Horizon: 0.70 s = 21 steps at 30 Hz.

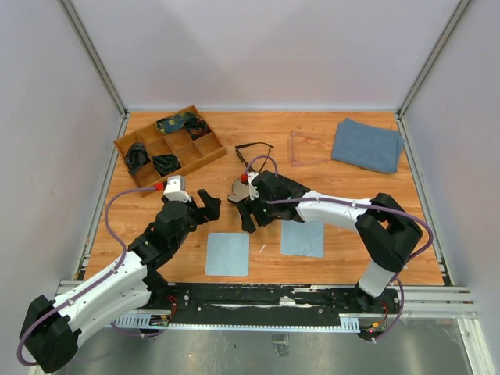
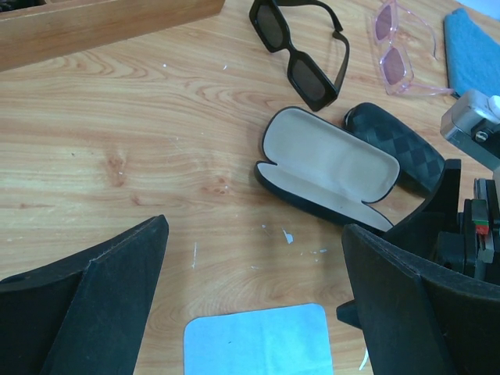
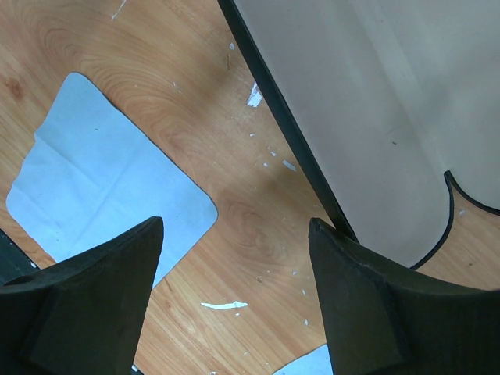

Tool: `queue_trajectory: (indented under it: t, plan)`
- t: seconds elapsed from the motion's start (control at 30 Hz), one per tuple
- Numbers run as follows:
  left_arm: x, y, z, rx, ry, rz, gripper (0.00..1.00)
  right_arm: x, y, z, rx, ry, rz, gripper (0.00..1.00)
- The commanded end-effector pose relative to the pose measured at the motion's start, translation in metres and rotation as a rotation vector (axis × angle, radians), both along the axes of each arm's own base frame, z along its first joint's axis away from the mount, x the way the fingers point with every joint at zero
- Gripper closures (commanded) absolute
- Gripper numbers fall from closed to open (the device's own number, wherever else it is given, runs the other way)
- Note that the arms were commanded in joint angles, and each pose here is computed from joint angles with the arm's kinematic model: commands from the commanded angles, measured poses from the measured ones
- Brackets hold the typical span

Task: Organize the sunglasses
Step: Place the sunglasses case at the center of the board.

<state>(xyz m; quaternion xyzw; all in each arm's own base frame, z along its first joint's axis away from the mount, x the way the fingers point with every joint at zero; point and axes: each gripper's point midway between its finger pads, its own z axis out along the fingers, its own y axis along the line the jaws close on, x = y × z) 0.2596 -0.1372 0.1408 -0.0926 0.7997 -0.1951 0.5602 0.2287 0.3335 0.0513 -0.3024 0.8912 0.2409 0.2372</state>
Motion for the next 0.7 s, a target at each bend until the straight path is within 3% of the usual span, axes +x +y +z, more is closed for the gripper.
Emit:
queue_trajectory:
  t: [0.0, 0.67]
  plan:
    - [0.006, 0.003, 0.014, 0.003, -0.029, 0.022, 0.0, 0.01, 0.005, 0.006, -0.004, -0.036, -0.001, 0.25]
    - [0.006, -0.001, 0.017, -0.01, -0.029, 0.008, 0.0, 0.022, -0.002, 0.004, -0.008, -0.042, -0.012, 0.25]
